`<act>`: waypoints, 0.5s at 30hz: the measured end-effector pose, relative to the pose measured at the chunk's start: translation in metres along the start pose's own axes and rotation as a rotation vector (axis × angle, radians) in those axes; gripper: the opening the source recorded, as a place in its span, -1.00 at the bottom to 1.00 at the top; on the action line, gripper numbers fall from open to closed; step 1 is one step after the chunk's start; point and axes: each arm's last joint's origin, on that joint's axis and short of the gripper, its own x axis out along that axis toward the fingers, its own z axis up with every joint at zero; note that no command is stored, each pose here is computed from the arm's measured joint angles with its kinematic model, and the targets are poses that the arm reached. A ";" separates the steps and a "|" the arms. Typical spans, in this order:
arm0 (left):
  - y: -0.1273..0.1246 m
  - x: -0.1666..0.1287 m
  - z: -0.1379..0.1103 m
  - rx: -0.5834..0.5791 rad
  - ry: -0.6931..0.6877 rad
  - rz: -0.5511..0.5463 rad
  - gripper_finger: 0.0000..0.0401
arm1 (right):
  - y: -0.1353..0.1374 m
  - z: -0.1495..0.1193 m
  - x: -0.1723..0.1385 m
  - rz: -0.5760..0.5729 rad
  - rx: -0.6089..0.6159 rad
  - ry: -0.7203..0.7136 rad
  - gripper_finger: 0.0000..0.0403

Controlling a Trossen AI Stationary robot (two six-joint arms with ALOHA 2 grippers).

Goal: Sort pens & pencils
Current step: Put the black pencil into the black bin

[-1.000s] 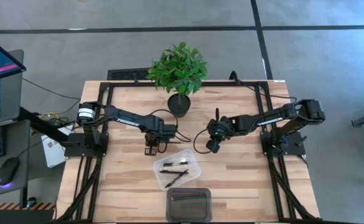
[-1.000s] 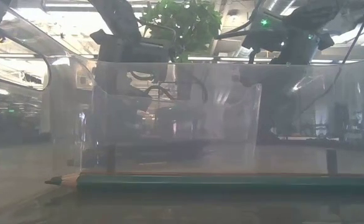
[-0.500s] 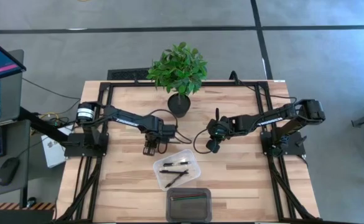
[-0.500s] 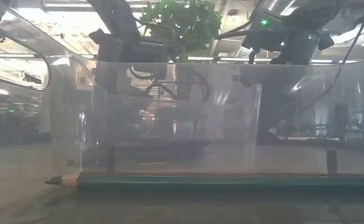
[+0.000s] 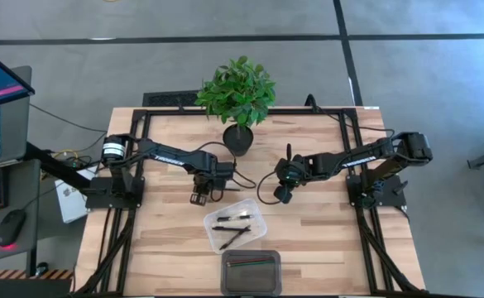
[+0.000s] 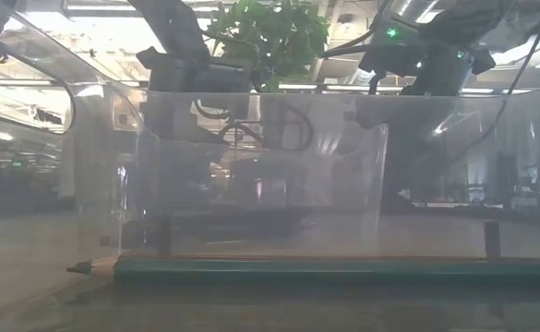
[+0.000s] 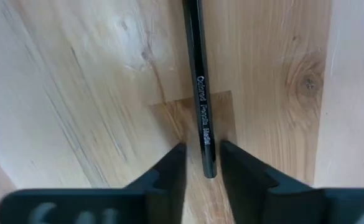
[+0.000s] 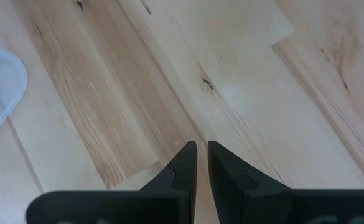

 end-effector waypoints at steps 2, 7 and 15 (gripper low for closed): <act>0.000 0.000 0.000 0.001 -0.002 0.000 -0.70 | 0.000 0.000 0.000 0.000 0.000 0.000 -0.70; 0.000 0.003 -0.001 -0.034 -0.014 0.013 -0.95 | 0.000 0.000 0.000 0.000 0.000 0.000 -0.70; -0.003 0.007 -0.006 -0.061 -0.015 0.017 -0.81 | 0.000 0.000 0.000 0.000 0.000 -0.001 -0.70</act>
